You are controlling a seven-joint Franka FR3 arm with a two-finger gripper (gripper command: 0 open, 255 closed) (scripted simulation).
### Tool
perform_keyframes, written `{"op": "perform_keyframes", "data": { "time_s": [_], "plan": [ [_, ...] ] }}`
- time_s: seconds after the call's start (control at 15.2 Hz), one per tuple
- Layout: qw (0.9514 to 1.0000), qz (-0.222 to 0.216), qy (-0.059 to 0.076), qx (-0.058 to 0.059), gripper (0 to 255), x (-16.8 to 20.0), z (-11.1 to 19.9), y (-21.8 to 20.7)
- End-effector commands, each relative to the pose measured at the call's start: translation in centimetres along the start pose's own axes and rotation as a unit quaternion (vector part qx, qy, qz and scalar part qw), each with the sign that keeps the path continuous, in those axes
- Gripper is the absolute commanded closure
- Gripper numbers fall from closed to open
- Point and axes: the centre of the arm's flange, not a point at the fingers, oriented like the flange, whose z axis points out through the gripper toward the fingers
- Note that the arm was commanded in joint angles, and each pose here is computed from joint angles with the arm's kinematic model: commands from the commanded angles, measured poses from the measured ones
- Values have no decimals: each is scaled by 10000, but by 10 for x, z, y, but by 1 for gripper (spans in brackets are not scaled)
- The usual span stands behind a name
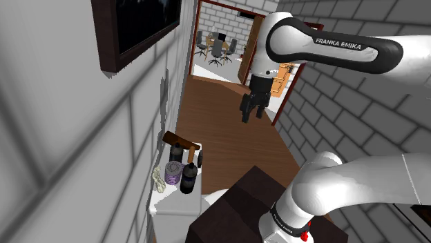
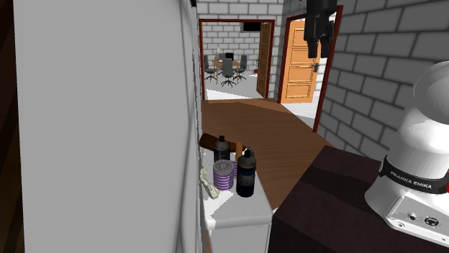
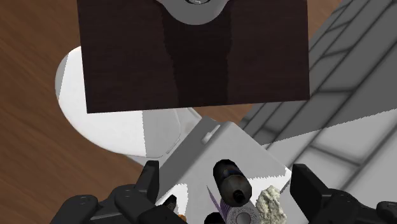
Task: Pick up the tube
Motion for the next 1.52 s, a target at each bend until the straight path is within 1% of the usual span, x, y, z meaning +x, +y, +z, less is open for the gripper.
{"op": "perform_keyframes", "data": {
  "time_s": [0.0, 0.33, 0.53, 0.73, 1.06, 1.25, 1.45],
  "plan": [
    [10000, 0, 0, 0, 0, 0, 0, 0],
    [9982, 471, -229, 303, 0, 62, 33, -4],
    [9953, 754, -367, 484, 0, 99, 54, -5],
    [9911, 1035, -503, 665, 0, 135, 76, -5],
    [9813, 1500, -730, 964, 0, 194, 115, -1],
    [9736, 1777, -864, 1141, 0, 228, 140, 2],
    [9647, 2051, -998, 1318, 0, 261, 166, 7]
  ]
}}
